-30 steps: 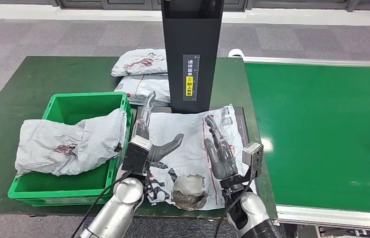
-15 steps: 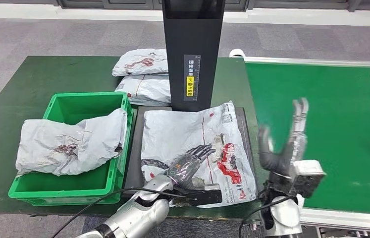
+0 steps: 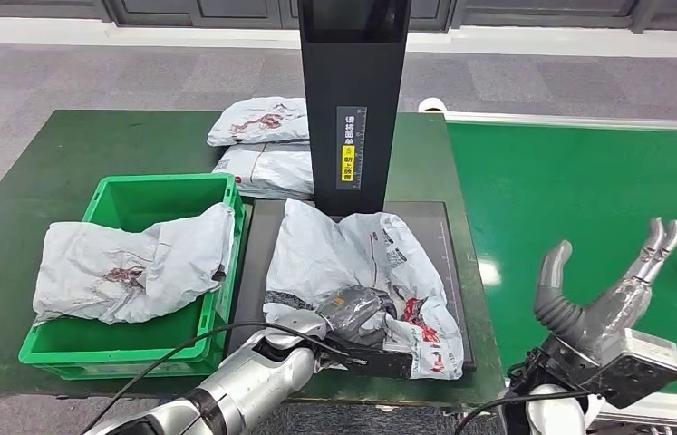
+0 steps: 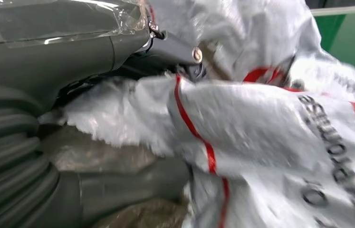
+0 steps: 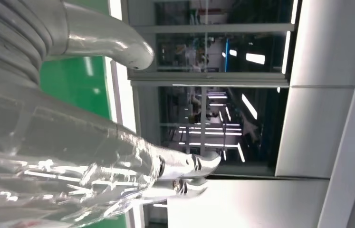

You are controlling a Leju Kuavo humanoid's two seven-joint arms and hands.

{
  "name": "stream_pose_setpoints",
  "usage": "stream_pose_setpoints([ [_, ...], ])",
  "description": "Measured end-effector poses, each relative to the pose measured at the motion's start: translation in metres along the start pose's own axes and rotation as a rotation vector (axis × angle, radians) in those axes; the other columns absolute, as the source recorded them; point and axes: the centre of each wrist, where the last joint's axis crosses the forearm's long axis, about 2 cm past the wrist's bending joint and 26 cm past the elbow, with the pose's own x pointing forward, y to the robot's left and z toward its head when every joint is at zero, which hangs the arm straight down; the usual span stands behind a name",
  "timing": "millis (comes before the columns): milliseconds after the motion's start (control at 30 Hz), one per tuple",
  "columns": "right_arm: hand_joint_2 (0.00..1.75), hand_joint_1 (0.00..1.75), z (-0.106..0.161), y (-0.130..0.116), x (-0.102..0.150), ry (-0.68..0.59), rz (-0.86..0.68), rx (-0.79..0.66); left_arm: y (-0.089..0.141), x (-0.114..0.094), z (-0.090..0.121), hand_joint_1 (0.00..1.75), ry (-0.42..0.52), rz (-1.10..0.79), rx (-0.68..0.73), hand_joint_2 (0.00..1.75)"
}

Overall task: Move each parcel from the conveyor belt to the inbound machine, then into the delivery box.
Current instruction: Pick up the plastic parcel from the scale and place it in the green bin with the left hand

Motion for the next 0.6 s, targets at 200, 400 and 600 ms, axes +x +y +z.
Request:
stream_pose_setpoints([
  [200,1.75,0.0,0.002,-0.001,0.002,0.043,-0.033,0.034,0.008,-0.002,0.001,1.75,-0.06,0.022,0.08,1.75],
  [400,1.75,0.0,0.007,-0.015,0.004,0.066,-0.023,-0.004,0.061,0.002,0.013,1.75,-0.089,0.008,0.664,1.75],
  [600,1.75,0.0,0.013,-0.024,0.007,0.076,-0.014,-0.034,0.126,0.009,0.054,1.75,-0.083,-0.121,1.216,1.75],
])
